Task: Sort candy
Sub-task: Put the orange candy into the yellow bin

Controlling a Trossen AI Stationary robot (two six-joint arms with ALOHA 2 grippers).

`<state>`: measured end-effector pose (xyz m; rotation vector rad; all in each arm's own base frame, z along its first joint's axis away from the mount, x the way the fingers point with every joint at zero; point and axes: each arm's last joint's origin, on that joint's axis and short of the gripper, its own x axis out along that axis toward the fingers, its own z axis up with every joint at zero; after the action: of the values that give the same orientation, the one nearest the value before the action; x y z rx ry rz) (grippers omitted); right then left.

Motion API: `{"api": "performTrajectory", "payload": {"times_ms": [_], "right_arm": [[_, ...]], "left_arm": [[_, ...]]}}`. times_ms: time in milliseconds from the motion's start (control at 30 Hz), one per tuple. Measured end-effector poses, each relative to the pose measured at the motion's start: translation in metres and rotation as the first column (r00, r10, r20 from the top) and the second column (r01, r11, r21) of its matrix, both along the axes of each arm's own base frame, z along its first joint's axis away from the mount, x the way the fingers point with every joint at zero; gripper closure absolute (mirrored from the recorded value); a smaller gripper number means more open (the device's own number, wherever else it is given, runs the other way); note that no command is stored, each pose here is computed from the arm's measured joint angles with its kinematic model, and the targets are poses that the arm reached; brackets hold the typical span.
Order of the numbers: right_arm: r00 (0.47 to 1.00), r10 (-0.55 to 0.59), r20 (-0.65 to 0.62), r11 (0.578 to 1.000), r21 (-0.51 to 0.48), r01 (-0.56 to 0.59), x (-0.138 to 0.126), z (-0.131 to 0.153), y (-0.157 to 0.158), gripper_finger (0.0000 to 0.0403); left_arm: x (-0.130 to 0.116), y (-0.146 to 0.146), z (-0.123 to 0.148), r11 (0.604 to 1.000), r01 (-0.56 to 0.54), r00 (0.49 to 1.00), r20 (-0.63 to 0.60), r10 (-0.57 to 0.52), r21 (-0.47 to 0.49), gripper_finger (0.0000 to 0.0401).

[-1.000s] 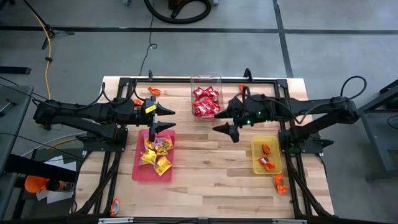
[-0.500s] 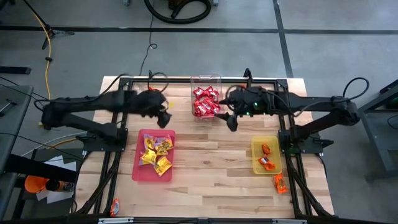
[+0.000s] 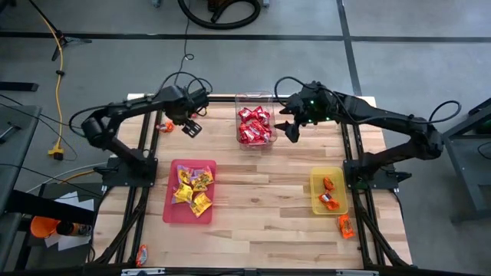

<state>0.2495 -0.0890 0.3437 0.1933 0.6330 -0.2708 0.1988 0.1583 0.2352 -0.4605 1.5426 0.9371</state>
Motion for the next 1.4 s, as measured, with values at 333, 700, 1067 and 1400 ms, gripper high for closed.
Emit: {"api": "performTrajectory", "payload": {"times_ms": [333,700,1067,1400], "right_arm": [[0.999,-0.027,-0.019,0.999,0.022,0.027,0.013,-0.012,-0.009,0.0112],[0.994,-0.080,-0.073,0.990,0.111,0.088,0.029,-0.032,-0.015,0.0112],[0.996,-0.055,-0.075,0.992,0.110,0.063,0.033,-0.033,-0.008,0.0112],[0.996,-0.041,-0.083,0.988,0.142,0.053,0.036,-0.034,0.003,0.0112]], "left_arm": [[-0.006,0.044,-0.059,0.976,0.033,0.979,-0.190,-0.075,-0.217,0.0162],[-0.017,0.066,-0.100,0.956,0.043,0.910,-0.382,-0.158,-0.290,0.0162],[-0.027,0.073,-0.103,0.934,0.091,0.886,-0.400,-0.235,-0.346,0.0236],[-0.034,0.076,-0.102,0.913,0.071,0.907,-0.355,-0.227,-0.402,0.0395]]}}
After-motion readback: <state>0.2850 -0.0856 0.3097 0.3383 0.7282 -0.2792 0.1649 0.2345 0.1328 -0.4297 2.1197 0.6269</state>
